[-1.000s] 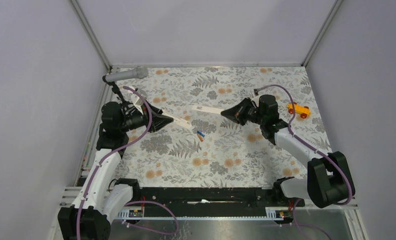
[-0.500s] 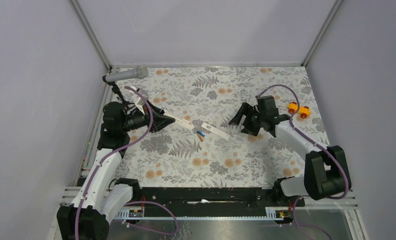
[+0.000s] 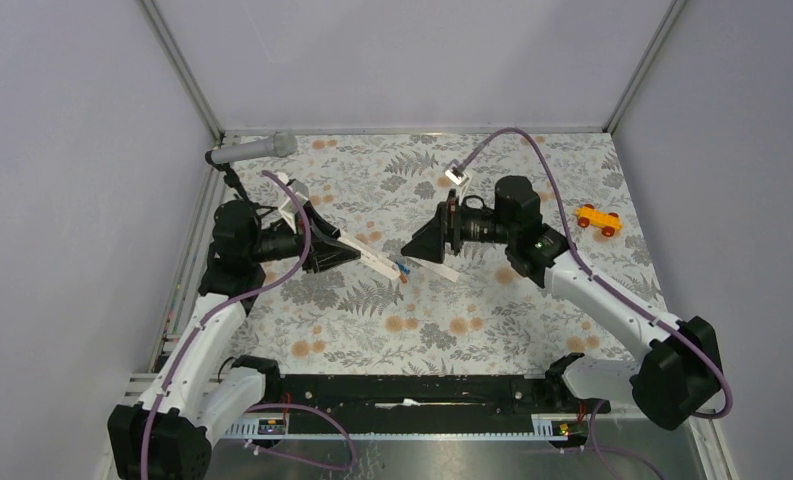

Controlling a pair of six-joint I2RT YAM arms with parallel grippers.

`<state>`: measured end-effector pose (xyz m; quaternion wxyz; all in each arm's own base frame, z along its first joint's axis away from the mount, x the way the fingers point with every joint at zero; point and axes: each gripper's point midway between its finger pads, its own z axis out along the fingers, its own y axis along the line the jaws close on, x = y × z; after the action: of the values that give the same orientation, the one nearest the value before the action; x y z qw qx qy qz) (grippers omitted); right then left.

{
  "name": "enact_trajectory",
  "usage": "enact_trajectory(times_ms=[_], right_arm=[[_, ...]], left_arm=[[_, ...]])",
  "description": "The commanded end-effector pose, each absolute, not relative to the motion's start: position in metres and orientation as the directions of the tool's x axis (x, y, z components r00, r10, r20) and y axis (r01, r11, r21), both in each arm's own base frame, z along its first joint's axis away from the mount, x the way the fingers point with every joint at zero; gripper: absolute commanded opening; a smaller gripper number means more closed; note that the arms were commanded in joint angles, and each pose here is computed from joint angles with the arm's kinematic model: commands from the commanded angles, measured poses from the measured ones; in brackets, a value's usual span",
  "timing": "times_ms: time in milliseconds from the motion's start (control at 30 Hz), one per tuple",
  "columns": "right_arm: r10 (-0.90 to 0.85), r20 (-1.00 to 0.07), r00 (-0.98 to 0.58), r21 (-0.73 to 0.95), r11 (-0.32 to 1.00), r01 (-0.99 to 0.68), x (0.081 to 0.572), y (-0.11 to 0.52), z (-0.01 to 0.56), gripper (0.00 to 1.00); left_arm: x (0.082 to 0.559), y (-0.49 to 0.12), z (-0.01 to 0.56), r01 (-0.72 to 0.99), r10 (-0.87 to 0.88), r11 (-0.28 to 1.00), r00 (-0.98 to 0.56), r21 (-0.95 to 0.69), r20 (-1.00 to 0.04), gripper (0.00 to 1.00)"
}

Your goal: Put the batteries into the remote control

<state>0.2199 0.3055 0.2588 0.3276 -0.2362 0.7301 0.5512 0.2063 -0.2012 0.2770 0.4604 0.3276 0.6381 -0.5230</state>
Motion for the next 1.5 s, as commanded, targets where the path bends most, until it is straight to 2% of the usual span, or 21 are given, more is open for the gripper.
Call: enact_trajectory(times_ms=[0, 167, 300, 467, 667, 733, 833, 867, 900, 933, 1000, 1033, 1067, 1167, 1267, 1367, 1433, 1467], right_arm=[[-0.050, -0.855, -0.515, 0.511, 0.080, -0.856, 0.209, 0.332, 0.304, 0.89], [-0.161, -0.868, -0.470, 0.484, -0.054, -0.874, 0.188, 0.349, 0.308, 0.89], [-0.272, -0.853, -0.445, 0.507, -0.230, -0.831, 0.148, 0.348, 0.313, 0.88], [-0.349, -0.837, -0.422, 0.493, -0.145, -0.858, 0.146, 0.359, 0.283, 0.89], [-0.310, -0.864, -0.398, 0.440, -0.078, -0.895, 0.163, 0.368, 0.282, 0.85], [-0.293, -0.874, -0.388, 0.425, -0.075, -0.902, 0.165, 0.369, 0.287, 0.78], [-0.269, -0.881, -0.390, 0.422, -0.072, -0.904, 0.166, 0.371, 0.292, 0.51], [-0.257, -0.883, -0.392, 0.421, -0.067, -0.904, 0.167, 0.372, 0.293, 0.39], [-0.245, -0.882, -0.402, 0.426, -0.055, -0.903, 0.169, 0.373, 0.295, 0.27], [-0.233, -0.883, -0.409, 0.430, -0.048, -0.901, 0.171, 0.375, 0.298, 0.21], [-0.200, -0.893, -0.404, 0.417, -0.025, -0.909, 0.174, 0.377, 0.302, 0.16], [-0.182, -0.900, -0.396, 0.403, -0.003, -0.915, 0.177, 0.378, 0.303, 0.15], [-0.159, -0.905, -0.394, 0.392, 0.042, -0.919, 0.184, 0.377, 0.302, 0.15], [-0.088, -0.923, -0.374, 0.350, 0.208, -0.913, 0.209, 0.370, 0.294, 0.15], [-0.056, -0.935, -0.350, 0.304, 0.379, -0.874, 0.234, 0.358, 0.278, 0.17], [-0.104, -0.949, -0.299, 0.211, 0.496, -0.842, 0.243, 0.356, 0.258, 0.17], [-0.135, -0.947, -0.291, 0.174, 0.547, -0.819, 0.248, 0.358, 0.249, 0.17], [-0.145, -0.942, -0.303, 0.168, 0.578, -0.799, 0.252, 0.359, 0.246, 0.17]], left_arm=[[0.180, -0.209, 0.314, 0.955, -0.037, 0.113, -0.271, -0.273, -0.962, 0.00], [0.173, -0.211, 0.329, 0.964, -0.036, 0.079, -0.252, -0.254, -0.967, 0.00], [0.171, -0.212, 0.335, 0.967, -0.038, 0.070, -0.243, -0.245, -0.969, 0.00], [0.164, -0.214, 0.343, 0.969, -0.041, 0.024, -0.243, -0.244, -0.969, 0.00], [0.155, -0.214, 0.350, 0.971, -0.039, -0.008, -0.239, -0.239, -0.970, 0.00], [0.155, -0.214, 0.351, 0.972, -0.042, -0.005, -0.235, -0.235, -0.971, 0.00], [0.157, -0.215, 0.354, 0.972, -0.052, 0.004, -0.233, -0.233, -0.971, 0.00], [0.160, -0.215, 0.355, 0.970, -0.059, 0.017, -0.240, -0.241, -0.969, 0.03], [0.163, -0.215, 0.357, 0.967, -0.068, 0.033, -0.250, -0.253, -0.966, 0.11], [0.166, -0.215, 0.358, 0.963, -0.079, 0.053, -0.261, -0.266, -0.962, 0.23], [0.175, -0.215, 0.363, 0.947, -0.113, 0.103, -0.294, -0.305, -0.949, 0.60], [0.179, -0.215, 0.365, 0.939, -0.128, 0.126, -0.305, -0.320, -0.944, 0.82], [0.184, -0.214, 0.366, 0.931, -0.143, 0.156, -0.309, -0.330, -0.940, 0.97], [0.206, -0.207, 0.366, 0.874, -0.214, 0.303, -0.325, -0.379, -0.921, 0.99], [0.244, -0.185, 0.355, 0.686, -0.424, 0.484, -0.359, -0.543, -0.831, 0.99], [0.259, -0.168, 0.337, 0.476, -0.635, 0.452, -0.423, -0.755, -0.647, 0.99], [0.263, -0.166, 0.322, 0.386, -0.675, 0.427, -0.465, -0.817, -0.573, 0.98], [0.264, -0.166, 0.317, 0.357, -0.682, 0.427, -0.476, -0.831, -0.555, 0.93]])
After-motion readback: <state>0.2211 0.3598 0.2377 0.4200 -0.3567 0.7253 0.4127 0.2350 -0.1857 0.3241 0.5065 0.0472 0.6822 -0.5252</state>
